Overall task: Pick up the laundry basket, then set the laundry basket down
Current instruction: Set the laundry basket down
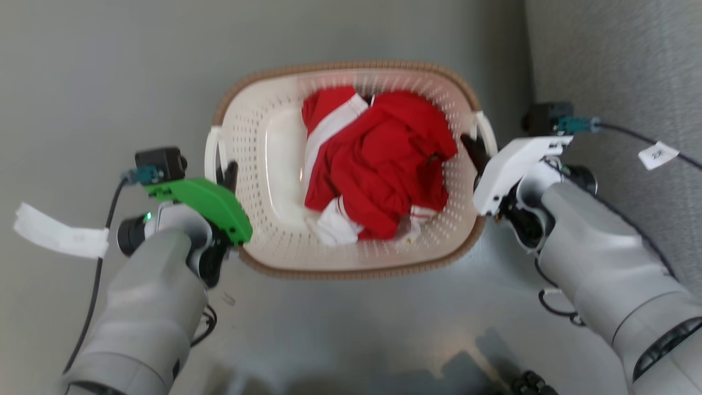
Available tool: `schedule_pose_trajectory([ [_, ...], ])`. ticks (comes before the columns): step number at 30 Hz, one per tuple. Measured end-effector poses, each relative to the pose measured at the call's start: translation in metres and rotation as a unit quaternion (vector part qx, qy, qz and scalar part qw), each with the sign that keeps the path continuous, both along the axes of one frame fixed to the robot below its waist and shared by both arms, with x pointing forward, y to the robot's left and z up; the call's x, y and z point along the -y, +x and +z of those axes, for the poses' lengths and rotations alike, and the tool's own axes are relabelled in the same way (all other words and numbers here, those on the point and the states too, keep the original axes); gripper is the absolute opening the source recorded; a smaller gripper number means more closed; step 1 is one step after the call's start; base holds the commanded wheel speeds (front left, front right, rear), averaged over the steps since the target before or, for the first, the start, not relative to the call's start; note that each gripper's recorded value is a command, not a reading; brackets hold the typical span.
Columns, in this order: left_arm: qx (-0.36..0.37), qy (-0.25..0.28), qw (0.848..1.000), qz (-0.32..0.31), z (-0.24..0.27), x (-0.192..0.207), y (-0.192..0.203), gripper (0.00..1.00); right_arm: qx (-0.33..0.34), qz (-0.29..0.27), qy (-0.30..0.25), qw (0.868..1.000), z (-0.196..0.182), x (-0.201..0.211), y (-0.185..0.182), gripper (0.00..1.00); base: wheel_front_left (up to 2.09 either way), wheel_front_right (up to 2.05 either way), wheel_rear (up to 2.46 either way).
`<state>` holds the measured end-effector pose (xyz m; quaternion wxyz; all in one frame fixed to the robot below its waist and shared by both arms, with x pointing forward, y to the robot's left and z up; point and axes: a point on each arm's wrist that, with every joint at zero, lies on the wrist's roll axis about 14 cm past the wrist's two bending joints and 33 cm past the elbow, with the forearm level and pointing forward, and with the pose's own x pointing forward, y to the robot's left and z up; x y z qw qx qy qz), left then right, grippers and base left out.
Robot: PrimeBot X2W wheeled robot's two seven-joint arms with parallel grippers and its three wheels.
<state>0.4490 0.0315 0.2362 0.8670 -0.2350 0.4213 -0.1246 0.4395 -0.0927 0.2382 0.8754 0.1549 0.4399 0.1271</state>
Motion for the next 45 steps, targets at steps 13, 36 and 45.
schedule_pose_trajectory([
  [13,-0.017,-0.001,1.0,0.007,-0.052,0.001,0.018,0.0,-0.006,-0.008,0.003,1.0,-0.052,0.002,0.018,0.0,0.0,0.0,0.0],
  [36,-0.032,0.012,0.999,0.007,-0.094,-0.006,0.022,0.0,-0.019,-0.002,0.007,1.0,-0.095,-0.005,0.02,0.0,0.0,0.0,0.0],
  [45,-0.027,0.007,0.999,0.016,-0.097,-0.007,0.029,0.0,-0.016,-0.002,0.007,1.0,-0.101,-0.005,0.023,0.0,0.0,0.0,0.0],
])
